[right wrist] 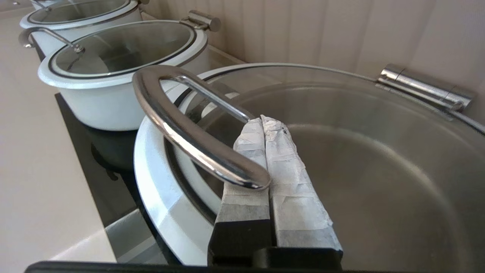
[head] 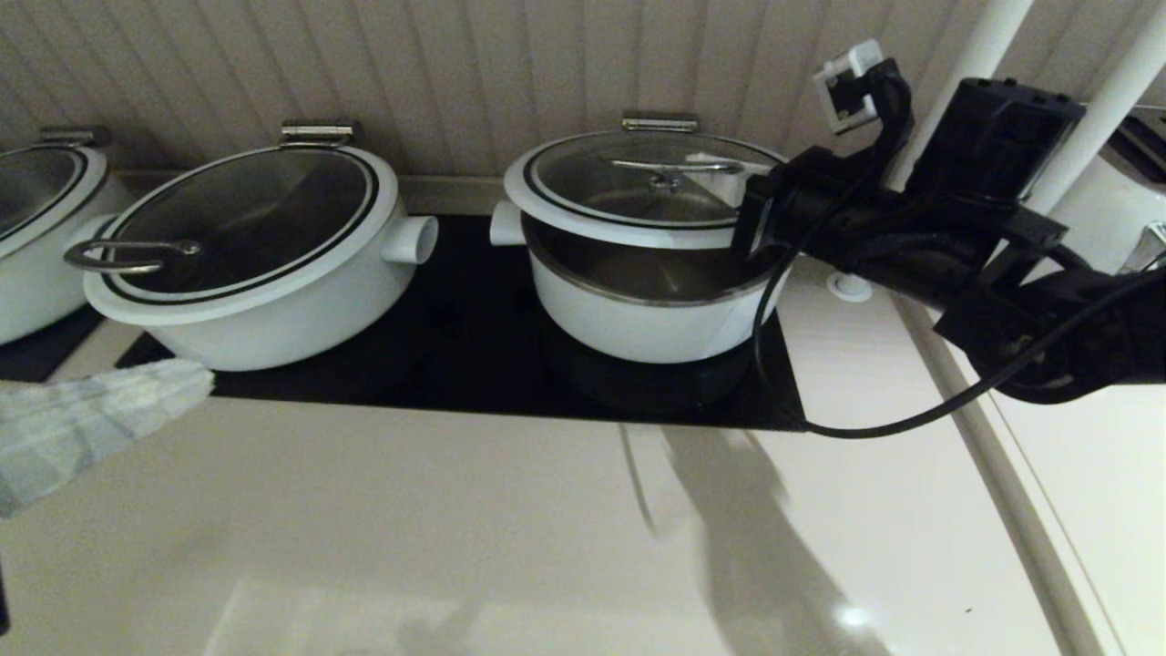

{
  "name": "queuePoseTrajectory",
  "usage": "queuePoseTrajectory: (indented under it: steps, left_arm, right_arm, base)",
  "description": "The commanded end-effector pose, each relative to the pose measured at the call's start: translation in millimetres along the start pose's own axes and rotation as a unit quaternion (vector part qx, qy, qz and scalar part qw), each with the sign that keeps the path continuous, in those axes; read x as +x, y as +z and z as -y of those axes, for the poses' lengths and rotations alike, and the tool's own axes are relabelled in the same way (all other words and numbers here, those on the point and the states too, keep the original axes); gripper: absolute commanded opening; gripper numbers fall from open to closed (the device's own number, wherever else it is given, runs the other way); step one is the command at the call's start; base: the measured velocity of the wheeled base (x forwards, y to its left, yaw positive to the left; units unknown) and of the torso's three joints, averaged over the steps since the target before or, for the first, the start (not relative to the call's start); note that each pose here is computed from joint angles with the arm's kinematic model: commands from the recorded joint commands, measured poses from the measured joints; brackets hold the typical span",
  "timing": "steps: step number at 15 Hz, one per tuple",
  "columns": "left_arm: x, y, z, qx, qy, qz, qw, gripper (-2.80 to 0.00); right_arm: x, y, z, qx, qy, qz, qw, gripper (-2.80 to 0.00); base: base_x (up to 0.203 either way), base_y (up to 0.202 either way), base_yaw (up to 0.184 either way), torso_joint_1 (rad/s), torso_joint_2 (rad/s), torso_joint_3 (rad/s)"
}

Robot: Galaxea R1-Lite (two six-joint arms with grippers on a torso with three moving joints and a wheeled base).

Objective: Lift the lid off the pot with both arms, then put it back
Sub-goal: Hold the pot lid with the left arm

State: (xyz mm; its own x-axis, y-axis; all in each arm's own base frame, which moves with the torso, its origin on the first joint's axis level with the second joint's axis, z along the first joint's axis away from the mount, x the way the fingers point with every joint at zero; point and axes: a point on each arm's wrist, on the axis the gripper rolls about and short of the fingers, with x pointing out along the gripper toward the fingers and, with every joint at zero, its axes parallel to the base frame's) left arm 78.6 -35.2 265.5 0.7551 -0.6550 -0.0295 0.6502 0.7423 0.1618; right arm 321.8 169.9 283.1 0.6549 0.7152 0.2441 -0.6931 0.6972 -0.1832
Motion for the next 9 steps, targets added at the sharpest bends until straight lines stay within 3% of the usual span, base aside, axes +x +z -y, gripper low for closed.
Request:
queuePoseTrajectory:
  steps: [1,9]
  left_arm:
    - [27,-8,-6.3,-0.013,-0.02,-0.025,0.9994,-2.8]
    - [90,-33,-20.4,-0.02,-0.037,-0.044,0.9982,-2.8]
  right_arm:
    - [2,0,1,-0.002,0.001,0.004,1.0,-2.8]
    - [10,-2,3,-0.004,0.001,0.008,1.0,-2.8]
  base:
    - [0.0,0.0,0.0,0.0,0.0,0.0]
    - [0.0,0.0,0.0,0.0,0.0,0.0]
